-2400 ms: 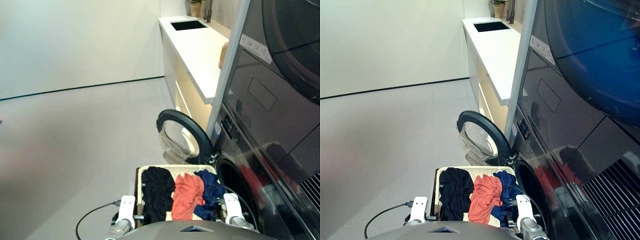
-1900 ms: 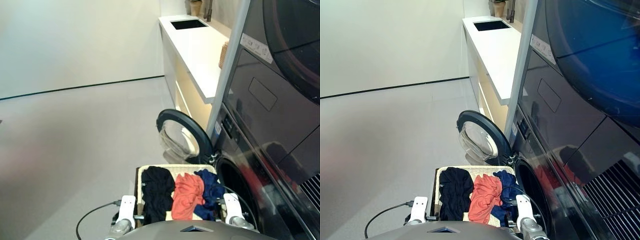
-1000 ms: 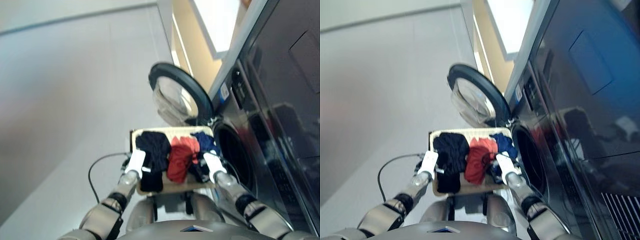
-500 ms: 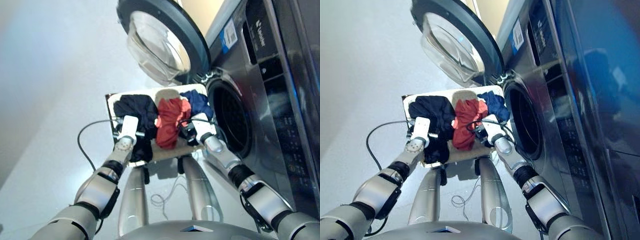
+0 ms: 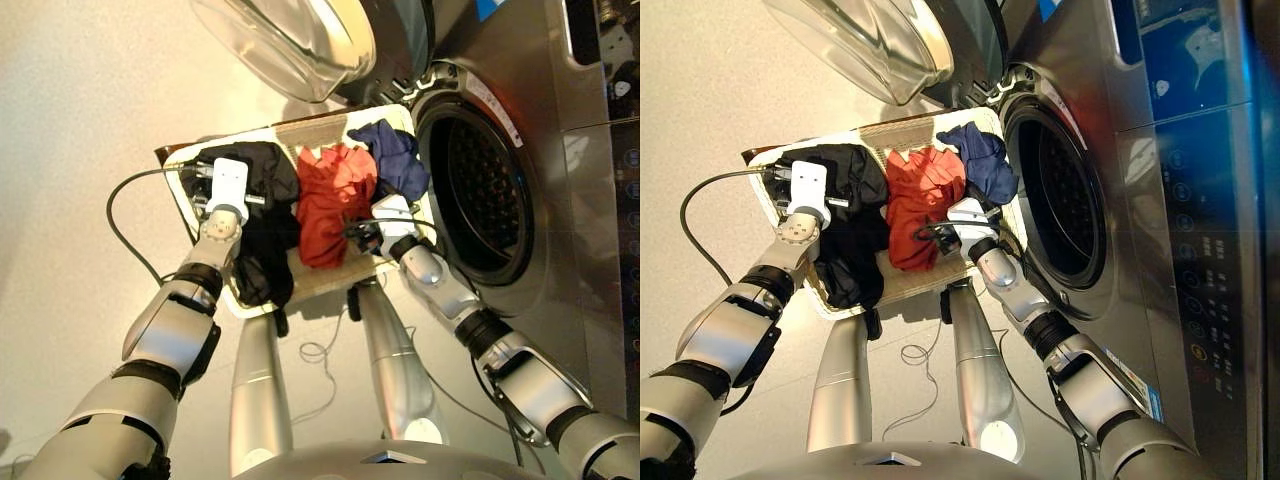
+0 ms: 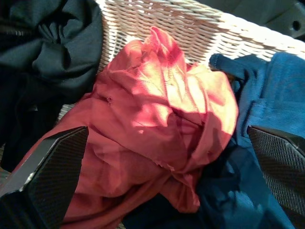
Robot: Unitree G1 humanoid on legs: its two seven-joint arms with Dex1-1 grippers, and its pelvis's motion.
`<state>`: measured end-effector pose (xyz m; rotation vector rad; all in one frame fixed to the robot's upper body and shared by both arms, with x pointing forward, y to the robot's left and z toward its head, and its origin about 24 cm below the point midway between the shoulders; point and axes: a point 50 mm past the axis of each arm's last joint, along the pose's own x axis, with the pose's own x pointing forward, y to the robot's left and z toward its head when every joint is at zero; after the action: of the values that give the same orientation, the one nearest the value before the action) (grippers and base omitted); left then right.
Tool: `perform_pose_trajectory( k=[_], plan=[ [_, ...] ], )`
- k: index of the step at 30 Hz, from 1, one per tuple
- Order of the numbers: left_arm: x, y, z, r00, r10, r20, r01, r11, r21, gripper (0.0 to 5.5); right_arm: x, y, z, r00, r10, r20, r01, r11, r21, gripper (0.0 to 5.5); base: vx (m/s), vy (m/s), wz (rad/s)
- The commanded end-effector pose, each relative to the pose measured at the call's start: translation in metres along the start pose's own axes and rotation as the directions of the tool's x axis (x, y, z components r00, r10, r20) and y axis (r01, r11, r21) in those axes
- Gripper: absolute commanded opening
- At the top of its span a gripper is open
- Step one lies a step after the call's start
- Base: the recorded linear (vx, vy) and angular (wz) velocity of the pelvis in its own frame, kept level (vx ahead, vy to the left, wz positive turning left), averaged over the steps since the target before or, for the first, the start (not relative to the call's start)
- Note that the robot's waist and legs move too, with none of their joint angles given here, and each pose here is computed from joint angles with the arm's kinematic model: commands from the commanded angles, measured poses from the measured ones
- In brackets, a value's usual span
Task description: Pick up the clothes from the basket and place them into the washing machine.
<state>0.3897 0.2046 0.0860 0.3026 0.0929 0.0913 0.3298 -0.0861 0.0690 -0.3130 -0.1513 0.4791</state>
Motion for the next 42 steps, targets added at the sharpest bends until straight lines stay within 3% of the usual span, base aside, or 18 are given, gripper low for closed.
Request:
perform_pose_trajectory(
  k=[1, 10, 16, 22, 31, 42],
  plan=[
    [0.003, 0.014, 0.007, 0.999, 0.034, 0.025, -0.033, 0.999, -0.032, 0.0, 0.01, 0.012, 0.034, 0.985, 0.043, 0.169, -0.047, 0.999, 0.021, 5.5, 0.0, 0.0, 0.0],
    [-0.007, -0.024, -0.001, 0.994, -0.083, 0.073, 0.092, 0.986, -0.138, 0.0, 0.006, 0.009, 0.01, 0.997, 0.038, 0.069, -0.036, 0.999, -0.027, 5.5, 0.0, 0.0, 0.0],
    [-0.022, -0.044, -0.006, 0.976, -0.158, 0.147, 0.192, 0.949, -0.251, 0.0, -0.003, 0.011, -0.019, 0.994, 0.088, -0.065, -0.098, 0.979, -0.179, 5.5, -0.015, -0.013, 0.006],
    [-0.042, -0.066, -0.014, 0.95, -0.237, 0.203, 0.299, 0.88, -0.37, 0.0, -0.021, 0.019, -0.051, 0.968, 0.14, -0.206, -0.192, 0.947, -0.259, 5.5, -0.017, -0.044, 0.074],
    [-0.069, -0.093, -0.025, 0.915, -0.326, 0.235, 0.401, 0.782, -0.476, 0.0, -0.035, 0.041, -0.057, 0.943, 0.251, -0.219, -0.307, 0.909, -0.281, 5.5, 0.012, -0.011, 0.021],
    [-0.108, -0.119, -0.036, 0.866, -0.425, 0.264, 0.489, 0.605, -0.629, 0.0, -0.047, 0.075, -0.054, 0.9, 0.391, -0.193, -0.431, 0.864, -0.26, 5.5, 0.0, 0.0, 0.0]
  ],
)
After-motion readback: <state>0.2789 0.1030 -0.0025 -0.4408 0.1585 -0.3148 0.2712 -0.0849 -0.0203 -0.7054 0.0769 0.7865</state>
